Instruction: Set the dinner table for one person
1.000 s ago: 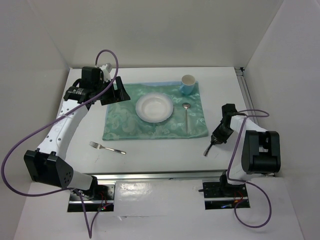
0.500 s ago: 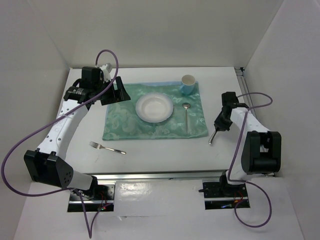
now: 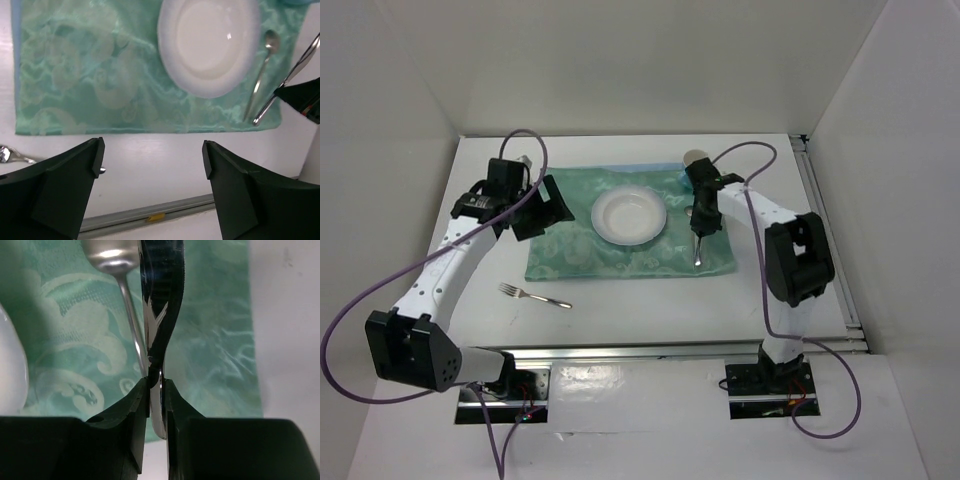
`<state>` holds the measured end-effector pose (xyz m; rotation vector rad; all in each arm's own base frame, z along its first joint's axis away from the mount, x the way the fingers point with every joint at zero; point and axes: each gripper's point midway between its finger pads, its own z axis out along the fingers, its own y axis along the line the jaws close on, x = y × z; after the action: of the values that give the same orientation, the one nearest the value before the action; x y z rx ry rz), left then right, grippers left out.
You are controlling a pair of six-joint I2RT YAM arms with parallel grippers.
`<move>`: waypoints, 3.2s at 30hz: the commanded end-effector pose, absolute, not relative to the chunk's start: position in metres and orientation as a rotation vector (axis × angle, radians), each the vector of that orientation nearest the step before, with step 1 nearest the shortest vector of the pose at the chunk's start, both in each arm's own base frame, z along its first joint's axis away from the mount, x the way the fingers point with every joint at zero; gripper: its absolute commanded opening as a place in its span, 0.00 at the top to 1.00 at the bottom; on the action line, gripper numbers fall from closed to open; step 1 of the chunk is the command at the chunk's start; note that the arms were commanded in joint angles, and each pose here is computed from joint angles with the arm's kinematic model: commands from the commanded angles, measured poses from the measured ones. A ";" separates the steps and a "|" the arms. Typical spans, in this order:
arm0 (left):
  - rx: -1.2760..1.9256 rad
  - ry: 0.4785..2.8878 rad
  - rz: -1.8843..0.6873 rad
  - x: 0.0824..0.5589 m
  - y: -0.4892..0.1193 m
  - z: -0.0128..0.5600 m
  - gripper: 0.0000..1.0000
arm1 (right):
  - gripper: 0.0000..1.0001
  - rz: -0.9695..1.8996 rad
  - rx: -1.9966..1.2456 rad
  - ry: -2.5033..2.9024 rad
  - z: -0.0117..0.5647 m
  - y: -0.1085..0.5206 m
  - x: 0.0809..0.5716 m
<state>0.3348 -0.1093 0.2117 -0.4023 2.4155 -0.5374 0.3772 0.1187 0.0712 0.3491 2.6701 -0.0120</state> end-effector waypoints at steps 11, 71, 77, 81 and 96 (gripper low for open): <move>-0.845 2.477 -0.150 0.279 -0.063 0.149 0.03 | 0.83 -0.223 0.284 2.677 0.046 0.120 0.405; -0.280 2.671 0.208 0.385 -0.098 0.102 1.00 | 0.23 0.057 0.330 2.557 0.114 0.093 0.373; -0.190 2.720 0.278 0.423 -0.107 0.080 1.00 | 0.23 0.037 0.370 2.544 0.119 0.078 0.366; -0.139 2.779 0.281 0.432 -0.114 0.061 1.00 | 0.23 0.019 0.385 2.546 0.119 0.072 0.362; -0.133 2.867 0.328 0.410 -0.104 0.039 0.69 | 0.19 0.021 0.409 2.551 0.120 0.072 0.358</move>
<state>0.4132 -0.1063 0.0273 -0.1394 2.8642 0.3419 0.3597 0.0760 0.1020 0.3874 2.6011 0.0192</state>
